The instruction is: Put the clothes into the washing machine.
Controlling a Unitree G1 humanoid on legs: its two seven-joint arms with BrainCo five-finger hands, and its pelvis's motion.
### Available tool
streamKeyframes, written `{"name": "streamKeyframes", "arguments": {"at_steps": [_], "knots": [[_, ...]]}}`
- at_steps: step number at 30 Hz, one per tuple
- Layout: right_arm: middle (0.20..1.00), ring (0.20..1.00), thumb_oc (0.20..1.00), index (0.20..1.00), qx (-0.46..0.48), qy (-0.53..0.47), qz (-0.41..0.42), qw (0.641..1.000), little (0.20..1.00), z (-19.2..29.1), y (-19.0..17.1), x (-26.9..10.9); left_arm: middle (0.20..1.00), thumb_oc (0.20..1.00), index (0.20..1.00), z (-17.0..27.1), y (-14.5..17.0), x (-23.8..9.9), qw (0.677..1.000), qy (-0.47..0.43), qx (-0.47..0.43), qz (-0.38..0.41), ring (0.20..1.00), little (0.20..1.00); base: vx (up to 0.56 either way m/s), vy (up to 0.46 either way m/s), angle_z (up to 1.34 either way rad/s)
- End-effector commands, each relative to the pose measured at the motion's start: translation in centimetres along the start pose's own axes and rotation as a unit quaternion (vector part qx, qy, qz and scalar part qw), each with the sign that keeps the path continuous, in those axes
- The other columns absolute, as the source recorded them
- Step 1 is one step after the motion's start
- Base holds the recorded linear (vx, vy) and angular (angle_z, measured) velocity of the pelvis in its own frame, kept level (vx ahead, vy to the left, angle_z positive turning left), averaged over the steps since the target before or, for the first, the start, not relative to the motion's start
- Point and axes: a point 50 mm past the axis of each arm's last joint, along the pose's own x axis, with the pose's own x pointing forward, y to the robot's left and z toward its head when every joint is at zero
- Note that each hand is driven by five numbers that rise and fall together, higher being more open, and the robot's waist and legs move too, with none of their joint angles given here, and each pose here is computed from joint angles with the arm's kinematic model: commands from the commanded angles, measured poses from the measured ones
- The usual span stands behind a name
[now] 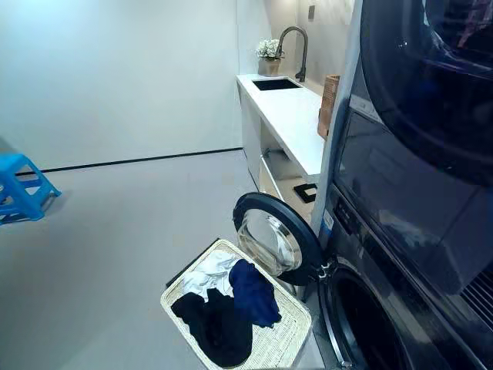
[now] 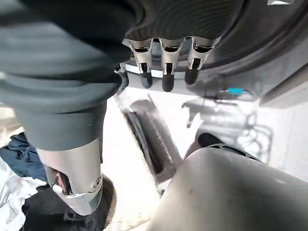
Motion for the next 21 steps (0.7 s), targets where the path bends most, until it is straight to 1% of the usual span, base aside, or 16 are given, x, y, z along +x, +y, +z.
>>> {"name": "streamKeyframes", "arguments": {"at_steps": [1, 6, 8, 11, 14, 21], "knots": [[1.000, 1.000, 1.000, 1.000, -0.008, -0.042, 0.009, 0.999, 1.000, 3.4, 0.8, 0.5, 1.000, 1.000, 1.000, 2.9, -1.3, 0.4, 0.999, -0.038, -0.006, 0.000, 1.000, 1.000, 0.35, -0.017, -0.44], [1.000, 1.000, 1.000, 1.000, -0.010, -0.041, 0.007, 0.999, 1.000, 3.4, 0.4, 0.5, 1.000, 1.000, 1.000, 3.6, -0.9, 0.3, 0.997, -0.067, -0.012, 0.020, 1.000, 1.000, 0.00, 0.000, 0.00], [1.000, 1.000, 1.000, 1.000, -0.009, -0.041, 0.006, 0.999, 1.000, 3.3, 0.2, 0.5, 1.000, 1.000, 1.000, 4.1, -0.7, 0.2, 0.995, -0.091, 0.001, 0.043, 1.000, 1.000, 0.00, 0.000, 0.00], [1.000, 1.000, 1.000, 1.000, -0.007, -0.044, 0.005, 0.999, 1.000, 3.5, 0.0, 0.5, 1.000, 1.000, 1.000, 4.9, -0.3, 0.0, 0.989, -0.122, -0.002, 0.079, 1.000, 1.000, 0.00, 0.000, 0.00], [1.000, 1.000, 1.000, 1.000, -0.006, -0.046, 0.005, 0.999, 1.000, 3.6, 0.0, 0.5, 1.000, 1.000, 1.000, 5.3, -0.1, -0.1, 0.986, -0.137, -0.003, 0.095, 1.000, 1.000, 0.00, 0.000, 0.00], [1.000, 1.000, 1.000, 1.000, 0.000, -0.051, 0.006, 0.999, 1.000, 3.4, 0.3, 0.5, 1.000, 1.000, 1.000, 4.8, -0.2, 0.0, 0.987, -0.129, 0.002, 0.096, 1.000, 1.000, 0.04, 0.003, 0.00]]}}
